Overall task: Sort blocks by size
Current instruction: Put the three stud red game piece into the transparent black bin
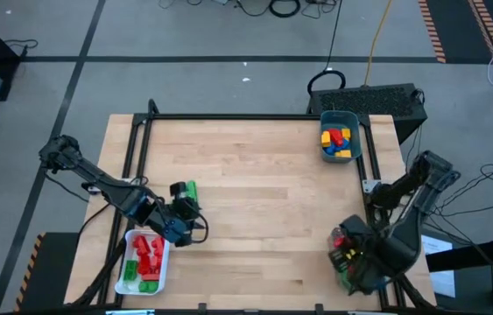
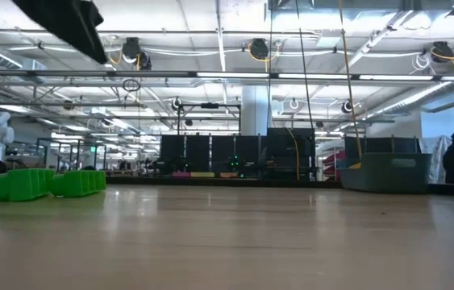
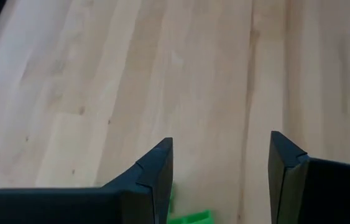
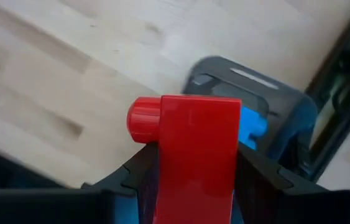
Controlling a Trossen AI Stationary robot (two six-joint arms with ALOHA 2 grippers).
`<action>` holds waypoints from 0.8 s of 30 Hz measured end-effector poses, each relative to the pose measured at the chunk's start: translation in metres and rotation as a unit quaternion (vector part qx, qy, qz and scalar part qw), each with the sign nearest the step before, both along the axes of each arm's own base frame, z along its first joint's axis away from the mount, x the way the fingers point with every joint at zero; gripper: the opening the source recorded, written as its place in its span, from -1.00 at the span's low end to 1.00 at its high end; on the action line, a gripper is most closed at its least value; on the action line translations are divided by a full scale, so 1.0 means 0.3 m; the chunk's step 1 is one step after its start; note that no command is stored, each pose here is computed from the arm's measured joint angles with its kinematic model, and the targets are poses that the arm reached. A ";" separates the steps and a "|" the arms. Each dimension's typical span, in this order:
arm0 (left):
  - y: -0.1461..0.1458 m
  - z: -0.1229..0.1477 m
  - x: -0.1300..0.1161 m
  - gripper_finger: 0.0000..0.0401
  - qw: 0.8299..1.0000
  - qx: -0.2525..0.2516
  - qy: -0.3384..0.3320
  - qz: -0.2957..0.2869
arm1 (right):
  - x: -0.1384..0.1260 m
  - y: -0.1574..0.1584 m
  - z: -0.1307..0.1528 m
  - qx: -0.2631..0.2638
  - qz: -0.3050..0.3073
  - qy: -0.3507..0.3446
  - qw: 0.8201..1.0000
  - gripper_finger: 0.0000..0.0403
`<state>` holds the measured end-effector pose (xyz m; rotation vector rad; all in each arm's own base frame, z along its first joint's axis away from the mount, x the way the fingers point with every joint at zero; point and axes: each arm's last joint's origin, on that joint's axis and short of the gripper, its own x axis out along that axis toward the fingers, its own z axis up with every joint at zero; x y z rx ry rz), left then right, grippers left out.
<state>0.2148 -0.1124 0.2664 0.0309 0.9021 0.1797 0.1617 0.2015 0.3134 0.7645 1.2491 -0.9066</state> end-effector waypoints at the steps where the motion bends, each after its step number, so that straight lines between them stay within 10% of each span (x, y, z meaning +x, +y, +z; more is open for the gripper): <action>1: 0.004 -0.004 -0.002 -0.33 1.000 0.003 0.007 0.002 | -0.012 0.006 -0.016 -0.005 -0.010 0.005 1.000 -0.24; 24: 0.037 -0.029 -0.037 -0.33 0.996 0.034 0.085 0.017 | -0.067 0.007 -0.277 -0.025 -0.040 0.057 0.997 0.16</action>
